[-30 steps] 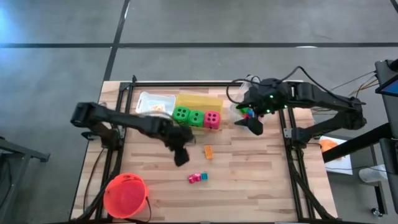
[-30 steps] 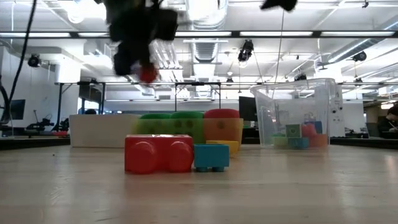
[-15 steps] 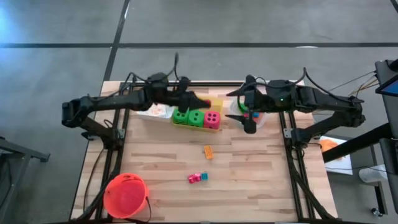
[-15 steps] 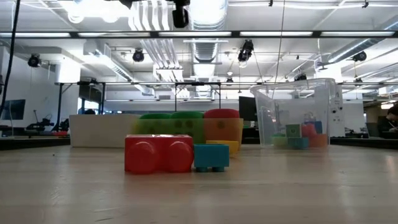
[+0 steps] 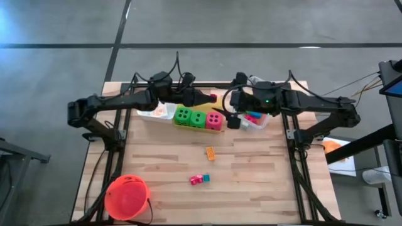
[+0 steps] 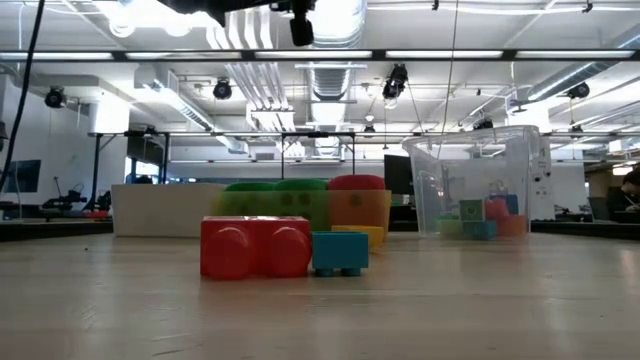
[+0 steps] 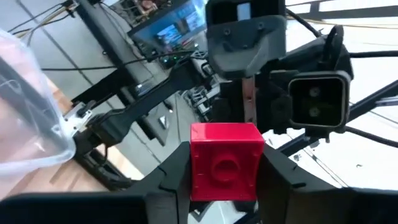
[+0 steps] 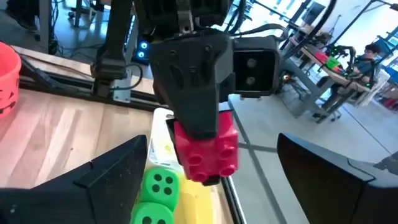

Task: Pick & Place Toys
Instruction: Put the red game piece into the transparent bin

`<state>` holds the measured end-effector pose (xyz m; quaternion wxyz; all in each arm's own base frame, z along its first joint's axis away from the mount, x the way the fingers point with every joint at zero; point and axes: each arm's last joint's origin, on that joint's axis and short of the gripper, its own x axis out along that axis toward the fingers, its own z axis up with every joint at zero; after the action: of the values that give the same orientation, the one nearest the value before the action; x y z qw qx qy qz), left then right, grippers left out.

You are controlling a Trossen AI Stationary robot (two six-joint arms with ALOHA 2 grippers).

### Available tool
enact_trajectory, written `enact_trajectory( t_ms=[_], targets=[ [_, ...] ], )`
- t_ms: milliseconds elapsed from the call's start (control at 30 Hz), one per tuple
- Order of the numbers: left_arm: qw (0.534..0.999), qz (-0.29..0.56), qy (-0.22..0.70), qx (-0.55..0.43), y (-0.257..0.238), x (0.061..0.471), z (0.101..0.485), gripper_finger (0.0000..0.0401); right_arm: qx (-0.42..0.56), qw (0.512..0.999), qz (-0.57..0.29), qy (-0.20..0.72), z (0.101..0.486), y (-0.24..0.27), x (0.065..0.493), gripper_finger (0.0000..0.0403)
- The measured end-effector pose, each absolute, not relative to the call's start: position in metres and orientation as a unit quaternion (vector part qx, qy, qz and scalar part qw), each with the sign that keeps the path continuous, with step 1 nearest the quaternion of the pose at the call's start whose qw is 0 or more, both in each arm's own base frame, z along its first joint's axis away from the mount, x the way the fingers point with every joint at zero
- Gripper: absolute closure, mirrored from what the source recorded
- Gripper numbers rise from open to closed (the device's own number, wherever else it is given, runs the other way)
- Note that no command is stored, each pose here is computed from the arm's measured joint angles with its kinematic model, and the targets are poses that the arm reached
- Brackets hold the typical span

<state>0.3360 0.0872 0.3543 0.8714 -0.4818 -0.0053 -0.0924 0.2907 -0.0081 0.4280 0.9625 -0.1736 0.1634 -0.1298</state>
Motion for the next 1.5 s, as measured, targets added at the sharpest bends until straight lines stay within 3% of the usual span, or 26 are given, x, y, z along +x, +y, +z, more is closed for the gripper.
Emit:
enact_trajectory(
  t_ms=[300,767,1000,1067,1333,1400,1500],
  targets=[
    [0.86,-0.106,-0.013,-0.498,0.089,0.344,0.348,0.0285,-0.176,0.96,-0.129,0.176,0.42,-0.009,0.301,0.006],
    [0.858,-0.126,-0.023,-0.498,0.084,0.347,0.352,0.0285,-0.188,0.959,-0.128,0.17,0.422,-0.008,0.299,0.027],
    [0.853,-0.127,-0.022,-0.505,0.084,0.347,0.352,0.0284,-0.186,0.96,-0.126,0.167,0.423,-0.008,0.298,0.0272],
    [0.853,-0.127,-0.022,-0.505,0.084,0.347,0.352,0.0254,-0.182,0.961,-0.126,0.166,0.423,-0.008,0.298,0.0272],
    [0.85,-0.132,-0.018,-0.509,0.083,0.347,0.352,0.0032,-0.161,0.966,-0.123,0.158,0.426,-0.008,0.296,0.0272],
    [0.85,-0.134,-0.017,-0.509,0.083,0.347,0.352,0.0013,-0.148,0.97,-0.114,0.155,0.427,-0.007,0.294,0.0272],
    [0.85,-0.134,-0.017,-0.51,0.083,0.347,0.352,0.0029,-0.135,0.973,-0.114,0.146,0.432,-0.008,0.287,0.0272]
  ],
)
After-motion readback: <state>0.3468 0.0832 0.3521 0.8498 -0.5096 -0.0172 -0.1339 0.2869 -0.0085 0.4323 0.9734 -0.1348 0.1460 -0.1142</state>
